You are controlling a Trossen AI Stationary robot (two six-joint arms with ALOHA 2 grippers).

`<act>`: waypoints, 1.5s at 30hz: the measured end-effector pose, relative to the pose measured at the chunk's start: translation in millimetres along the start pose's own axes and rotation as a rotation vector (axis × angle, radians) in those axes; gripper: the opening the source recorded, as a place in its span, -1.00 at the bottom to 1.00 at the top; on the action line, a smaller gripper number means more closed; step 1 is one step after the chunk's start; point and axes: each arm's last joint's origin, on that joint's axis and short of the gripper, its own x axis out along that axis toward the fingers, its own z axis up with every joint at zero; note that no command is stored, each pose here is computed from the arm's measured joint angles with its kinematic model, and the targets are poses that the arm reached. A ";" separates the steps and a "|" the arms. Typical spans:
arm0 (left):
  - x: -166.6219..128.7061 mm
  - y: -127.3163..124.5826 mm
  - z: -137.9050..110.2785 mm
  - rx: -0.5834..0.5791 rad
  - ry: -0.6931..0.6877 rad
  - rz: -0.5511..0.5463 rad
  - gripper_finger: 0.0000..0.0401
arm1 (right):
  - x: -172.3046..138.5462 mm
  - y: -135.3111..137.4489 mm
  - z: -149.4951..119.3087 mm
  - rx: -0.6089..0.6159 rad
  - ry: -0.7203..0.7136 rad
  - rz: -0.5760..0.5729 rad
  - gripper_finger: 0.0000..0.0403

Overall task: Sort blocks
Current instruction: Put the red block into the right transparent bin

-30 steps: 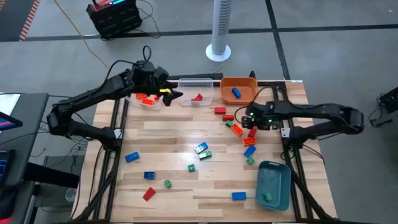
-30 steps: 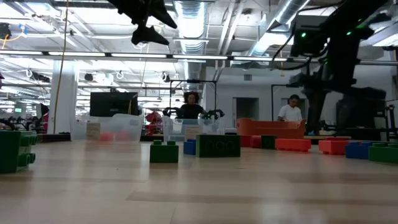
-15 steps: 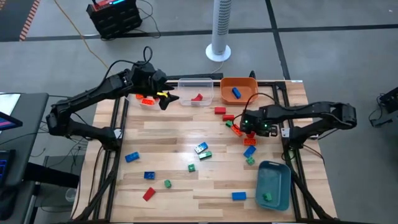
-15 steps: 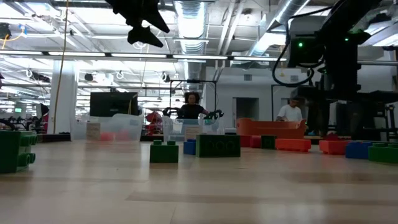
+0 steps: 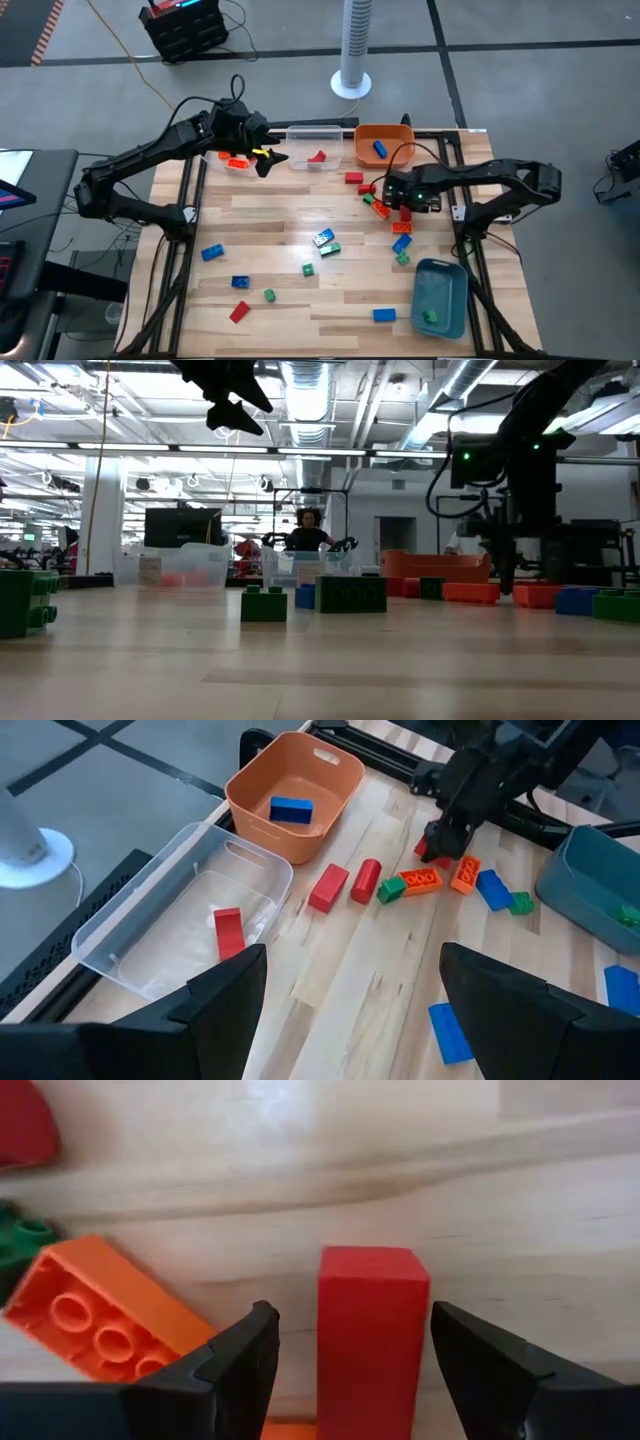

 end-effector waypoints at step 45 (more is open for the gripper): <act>50.2 -5.7 18.4 -0.029 -0.124 -0.585 0.45 | -202.5 148.8 9.9 -0.766 -0.921 1.319 -0.43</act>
